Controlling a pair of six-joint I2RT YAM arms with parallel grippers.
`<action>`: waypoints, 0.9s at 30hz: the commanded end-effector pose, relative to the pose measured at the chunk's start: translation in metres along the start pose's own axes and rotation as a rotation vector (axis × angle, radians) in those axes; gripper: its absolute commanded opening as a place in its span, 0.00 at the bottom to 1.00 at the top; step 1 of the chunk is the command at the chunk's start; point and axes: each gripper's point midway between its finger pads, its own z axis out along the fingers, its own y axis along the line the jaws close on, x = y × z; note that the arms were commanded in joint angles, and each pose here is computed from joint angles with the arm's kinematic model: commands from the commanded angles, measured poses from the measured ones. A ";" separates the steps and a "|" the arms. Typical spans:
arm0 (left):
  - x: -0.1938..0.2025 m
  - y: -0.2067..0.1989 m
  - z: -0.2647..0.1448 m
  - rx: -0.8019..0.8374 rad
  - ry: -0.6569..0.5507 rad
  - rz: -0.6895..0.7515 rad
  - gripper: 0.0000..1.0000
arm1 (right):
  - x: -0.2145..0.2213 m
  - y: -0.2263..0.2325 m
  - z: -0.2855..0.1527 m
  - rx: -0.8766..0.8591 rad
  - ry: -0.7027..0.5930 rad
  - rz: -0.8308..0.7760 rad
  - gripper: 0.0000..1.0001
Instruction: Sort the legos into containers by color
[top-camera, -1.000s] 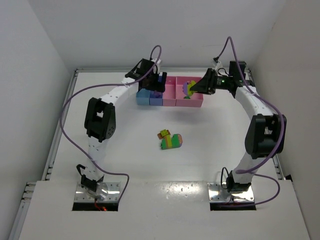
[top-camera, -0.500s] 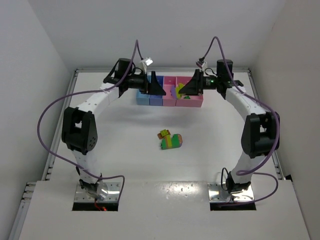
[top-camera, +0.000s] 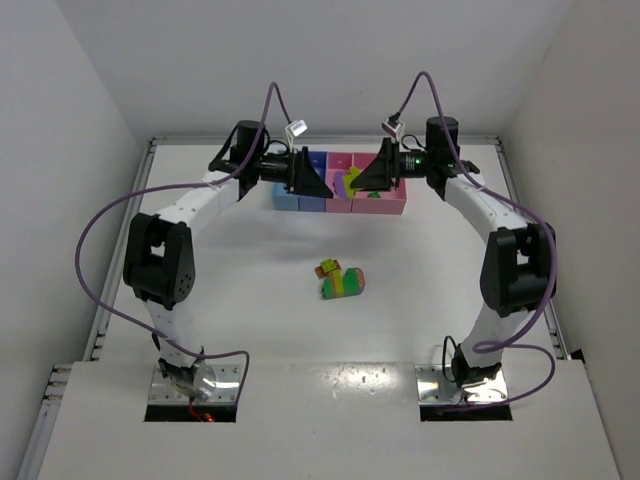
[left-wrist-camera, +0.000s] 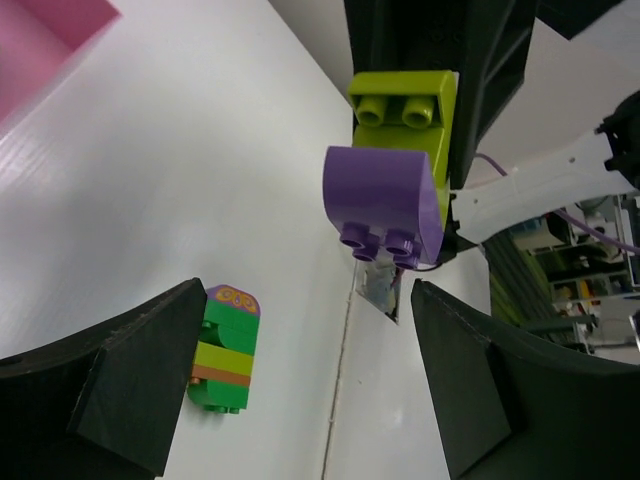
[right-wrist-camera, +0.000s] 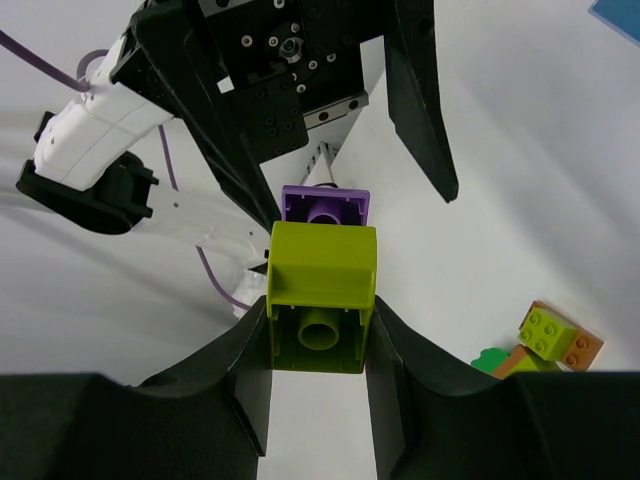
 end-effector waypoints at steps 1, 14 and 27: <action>0.002 -0.030 -0.005 0.105 0.017 0.062 0.90 | 0.000 0.002 0.001 -0.030 0.008 -0.010 0.00; -0.007 -0.046 -0.010 0.128 -0.013 0.127 0.87 | 0.004 0.002 0.010 -0.082 0.041 0.017 0.00; -0.018 -0.026 -0.001 0.089 -0.042 0.074 0.76 | 0.011 0.019 0.022 -0.133 0.092 -0.012 0.00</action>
